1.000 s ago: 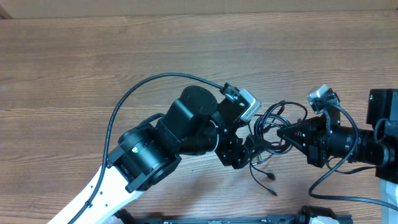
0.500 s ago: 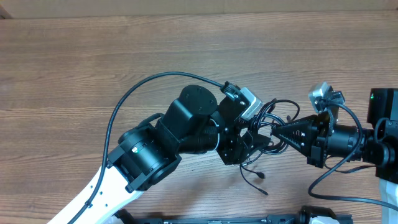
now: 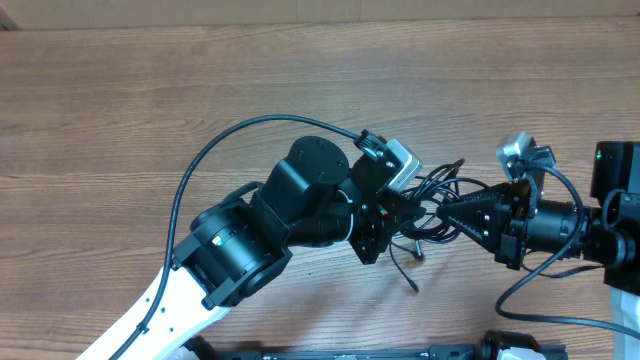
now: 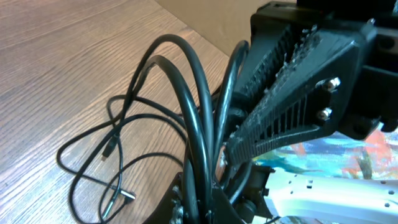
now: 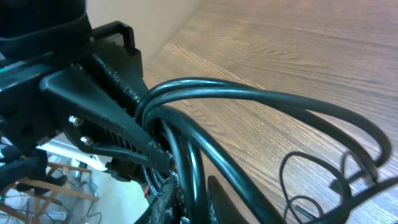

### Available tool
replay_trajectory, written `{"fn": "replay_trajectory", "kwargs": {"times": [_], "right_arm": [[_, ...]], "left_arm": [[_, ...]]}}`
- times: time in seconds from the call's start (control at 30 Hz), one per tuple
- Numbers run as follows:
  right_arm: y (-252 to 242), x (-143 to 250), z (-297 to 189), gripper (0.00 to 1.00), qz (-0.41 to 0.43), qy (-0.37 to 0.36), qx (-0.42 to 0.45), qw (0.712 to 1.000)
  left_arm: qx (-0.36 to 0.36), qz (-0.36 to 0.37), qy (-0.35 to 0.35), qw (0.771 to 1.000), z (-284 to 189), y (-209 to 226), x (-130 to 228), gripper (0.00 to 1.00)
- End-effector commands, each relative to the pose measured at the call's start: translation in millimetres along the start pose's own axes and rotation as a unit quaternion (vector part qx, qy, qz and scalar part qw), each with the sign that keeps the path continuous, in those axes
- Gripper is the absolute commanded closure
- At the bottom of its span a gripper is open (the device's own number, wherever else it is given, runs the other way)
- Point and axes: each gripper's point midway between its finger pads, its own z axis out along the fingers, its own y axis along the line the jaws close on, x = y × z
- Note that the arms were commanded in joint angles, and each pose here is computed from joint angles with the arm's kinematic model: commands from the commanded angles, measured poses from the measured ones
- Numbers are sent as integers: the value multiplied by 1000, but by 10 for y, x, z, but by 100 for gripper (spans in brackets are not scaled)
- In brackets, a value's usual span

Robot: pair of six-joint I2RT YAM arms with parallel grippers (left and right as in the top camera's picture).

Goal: Untangle cables

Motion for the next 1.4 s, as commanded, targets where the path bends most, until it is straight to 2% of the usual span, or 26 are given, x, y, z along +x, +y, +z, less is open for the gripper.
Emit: {"fn": "replay_trajectory", "kwargs": {"times": [0.0, 0.03, 0.07, 0.2, 0.4, 0.47, 0.5, 0.53, 0.57, 0.6, 0.73, 0.77, 0.87, 0.93, 0.97, 1.03, 1.13, 1.27, 1.3, 1.37], "right_arm": [[-30, 57, -15, 20, -2, 13, 23, 1000], [-32, 85, -16, 8, 5, 18, 25, 1000], [-25, 102, -16, 0, 10, 20, 24, 999], [-68, 122, -20, 0, 50, 25, 38, 998], [-199, 38, -29, 0, 215, 3, 69, 974], [-222, -21, -32, 6, 231, -9, 71, 970], [-226, -53, -32, 16, 228, -14, 69, 971], [-232, -131, -34, 45, 223, -27, 64, 972], [-242, -157, -35, 51, 226, -32, 65, 972], [-255, -189, -39, 66, 228, -38, 66, 971], [-265, -205, -41, 93, 225, -41, 68, 971], [-268, -210, -42, 96, 223, -41, 68, 971], [-320, -217, -51, 96, 219, -44, 83, 971], [-413, -198, -70, 96, 217, -43, 111, 969], [-459, -186, -81, 96, 217, -43, 125, 967], [-544, -214, -108, 96, 214, -50, 148, 964], [-737, -343, -191, 96, 236, -86, 196, 948], [-829, -517, -255, 96, 228, -123, 214, 942], [-829, -515, -254, 96, 228, -122, 214, 942], [-827, -516, -254, 96, 227, -122, 214, 942]], "left_arm": [[2, 14, -5, 1000, 3, -22, -26, 96], [-6, 16, -10, 1000, 2, 7, -46, 96], [-18, 16, -15, 1000, 1, 47, -65, 96], [-33, 20, -28, 999, -4, 94, -123, 96], [-15, 46, -87, 995, -36, -15, -420, 96], [-6, 52, -97, 994, -45, -60, -471, 96], [2, 54, -97, 994, -44, -89, -471, 96], [12, 55, -92, 994, -39, -123, -449, 96], [15, 55, -92, 994, -40, -133, -452, 96], [15, 56, -93, 994, -41, -133, -455, 96], [16, 57, -96, 994, -44, -140, -470, 96], [16, 57, -96, 994, -45, -141, -473, 96], [17, 59, -100, 993, -48, -146, -489, 96], [16, 58, -99, 993, -47, -143, -485, 69], [15, 58, -99, 993, -48, -140, -484, 42], [12, 56, -96, 994, -45, -123, -473, 8], [-12, 16, -94, 995, -43, -22, -453, 3], [-95, -138, -93, 982, -60, 332, -330, 0], [-107, -158, -91, 977, -66, 383, -298, 0], [-111, -148, -91, 979, -68, 394, -296, 0]]}}
